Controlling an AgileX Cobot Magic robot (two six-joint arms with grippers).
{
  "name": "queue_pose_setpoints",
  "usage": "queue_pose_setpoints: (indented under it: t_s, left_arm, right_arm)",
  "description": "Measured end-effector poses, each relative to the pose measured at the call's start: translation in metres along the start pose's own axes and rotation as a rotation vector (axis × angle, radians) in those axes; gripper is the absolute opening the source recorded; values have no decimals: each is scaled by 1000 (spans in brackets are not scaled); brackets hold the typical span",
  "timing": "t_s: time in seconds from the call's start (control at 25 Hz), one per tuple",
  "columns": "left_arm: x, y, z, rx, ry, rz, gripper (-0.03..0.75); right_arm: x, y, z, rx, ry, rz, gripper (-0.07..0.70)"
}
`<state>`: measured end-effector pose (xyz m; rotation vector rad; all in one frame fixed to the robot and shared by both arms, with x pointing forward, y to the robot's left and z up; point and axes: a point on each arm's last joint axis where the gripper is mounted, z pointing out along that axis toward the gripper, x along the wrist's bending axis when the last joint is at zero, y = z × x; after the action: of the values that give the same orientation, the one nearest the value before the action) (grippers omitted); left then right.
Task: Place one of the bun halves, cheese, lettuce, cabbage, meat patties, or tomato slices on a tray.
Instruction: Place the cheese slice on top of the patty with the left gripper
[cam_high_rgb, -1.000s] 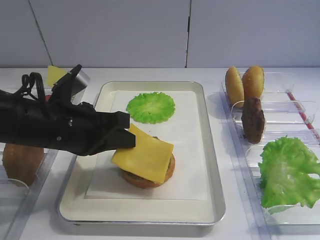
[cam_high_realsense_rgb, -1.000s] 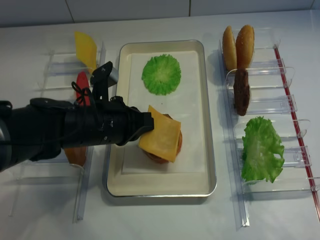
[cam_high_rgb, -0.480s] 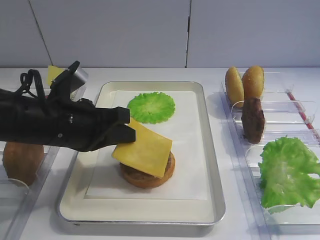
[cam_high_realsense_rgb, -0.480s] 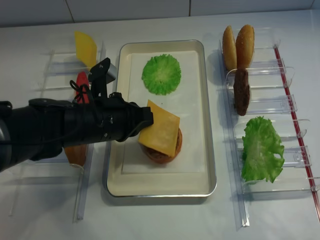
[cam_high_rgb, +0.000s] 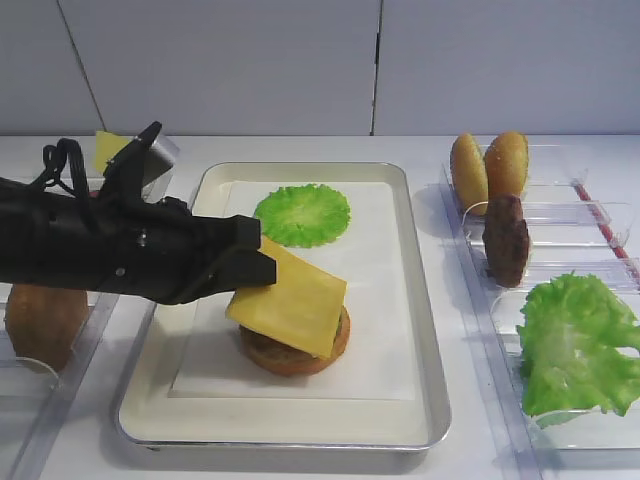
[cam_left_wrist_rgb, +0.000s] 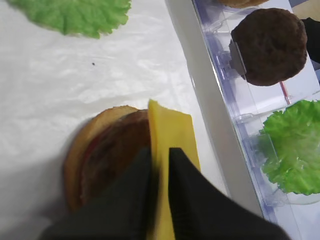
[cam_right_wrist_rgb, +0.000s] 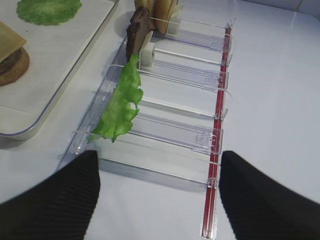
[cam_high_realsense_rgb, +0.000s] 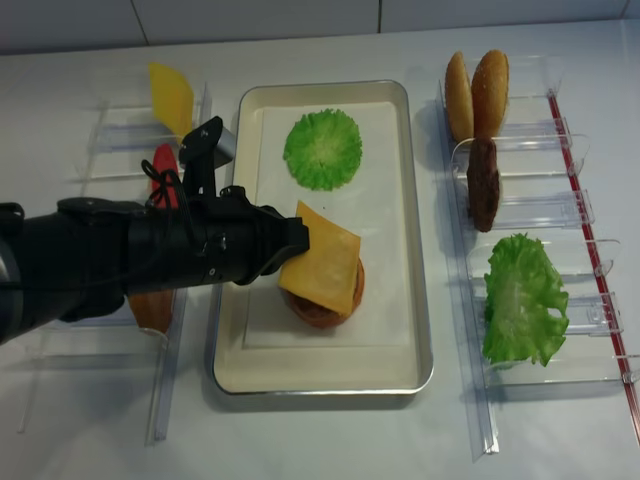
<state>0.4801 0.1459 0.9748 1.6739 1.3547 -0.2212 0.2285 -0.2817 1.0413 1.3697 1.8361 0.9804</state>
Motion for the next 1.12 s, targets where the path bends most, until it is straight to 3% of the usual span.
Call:
queue_pose_setpoints:
  t_s: [0.2,0.36,0.56,1.12]
  left_arm:
    - [0,0,0,3,-4,9,231]
    - [0,0,0,3,-4,83,376]
    - [0,0,0,2,-2,246,467]
    - [9,6,-1,-5,121,670,477]
  right_arm:
    - [0,0,0,0,0,0,515]
    - [0,0,0,0,0,0,516]
    - [0,0,0,0,0,0,515]
    - [0,0,0,0,0,0,515]
